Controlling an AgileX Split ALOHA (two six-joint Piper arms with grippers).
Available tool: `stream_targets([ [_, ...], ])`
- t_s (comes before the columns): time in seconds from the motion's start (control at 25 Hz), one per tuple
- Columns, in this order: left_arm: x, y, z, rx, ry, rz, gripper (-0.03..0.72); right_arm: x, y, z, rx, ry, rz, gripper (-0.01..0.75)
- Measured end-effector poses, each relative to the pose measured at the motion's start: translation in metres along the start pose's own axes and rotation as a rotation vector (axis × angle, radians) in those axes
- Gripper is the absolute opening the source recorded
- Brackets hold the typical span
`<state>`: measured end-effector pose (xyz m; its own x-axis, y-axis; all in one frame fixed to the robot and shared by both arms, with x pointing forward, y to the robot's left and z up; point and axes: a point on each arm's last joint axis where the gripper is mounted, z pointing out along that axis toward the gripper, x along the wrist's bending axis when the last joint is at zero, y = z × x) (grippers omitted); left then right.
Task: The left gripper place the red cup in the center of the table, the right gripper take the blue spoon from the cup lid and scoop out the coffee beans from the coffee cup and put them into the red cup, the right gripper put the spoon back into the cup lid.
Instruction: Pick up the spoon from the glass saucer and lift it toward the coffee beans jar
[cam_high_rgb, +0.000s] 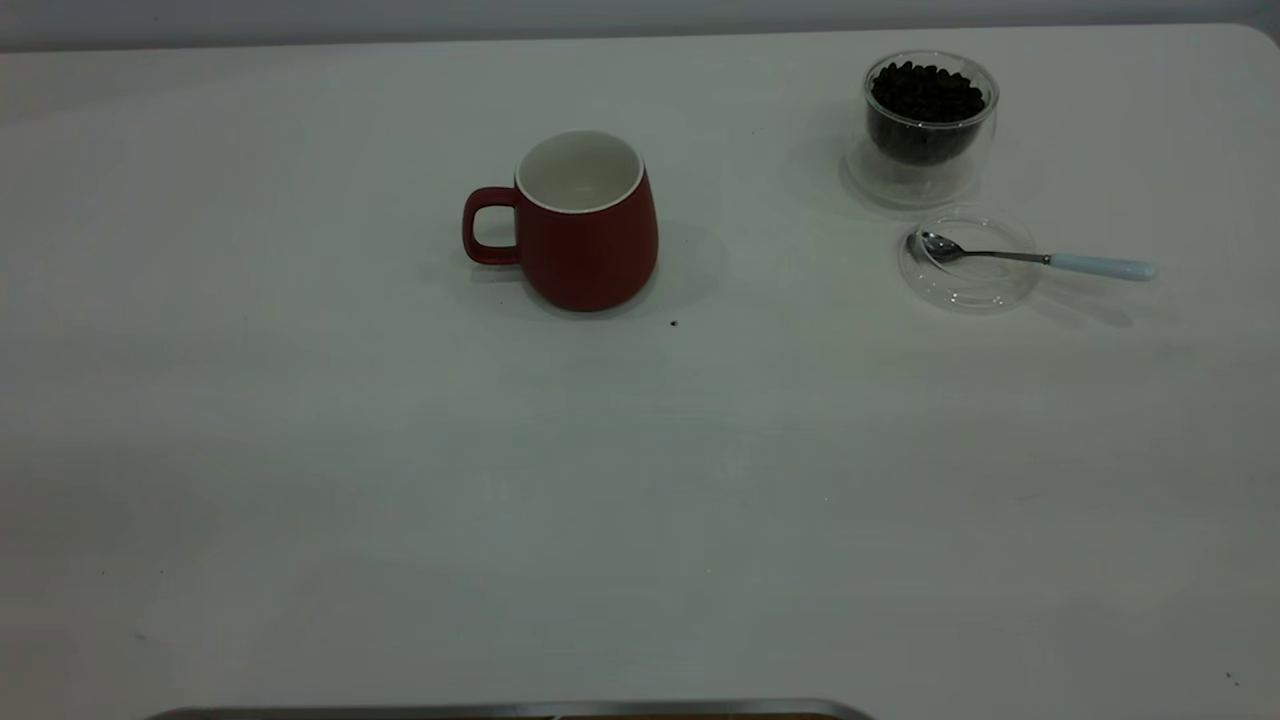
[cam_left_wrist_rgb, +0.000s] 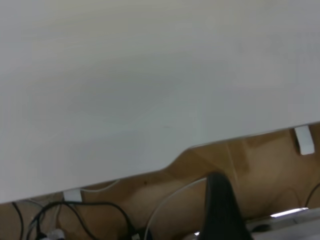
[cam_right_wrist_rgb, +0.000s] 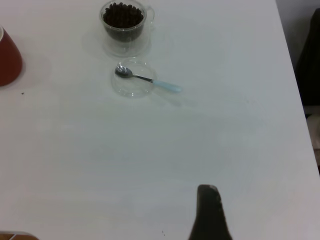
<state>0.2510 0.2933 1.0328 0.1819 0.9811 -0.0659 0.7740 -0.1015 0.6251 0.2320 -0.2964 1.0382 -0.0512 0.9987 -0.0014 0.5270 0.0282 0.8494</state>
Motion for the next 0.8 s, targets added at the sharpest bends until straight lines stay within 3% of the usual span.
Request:
stream_targets([
  [0.24, 0.007, -0.011, -0.010, -0.115, 0.108, 0.010, 0.534, 0.000, 0.000, 0.000, 0.000, 0.000, 0.000, 0.586],
  [0.44, 0.006, -0.022, -0.018, -0.209, 0.122, 0.004, 0.534, 0.000, 0.000, 0.000, 0.000, 0.000, 0.000, 0.586],
  [0.8, 0.003, -0.024, -0.018, -0.218, 0.217, -0.103, 0.534, 0.000, 0.000, 0.000, 0.000, 0.000, 0.000, 0.586],
])
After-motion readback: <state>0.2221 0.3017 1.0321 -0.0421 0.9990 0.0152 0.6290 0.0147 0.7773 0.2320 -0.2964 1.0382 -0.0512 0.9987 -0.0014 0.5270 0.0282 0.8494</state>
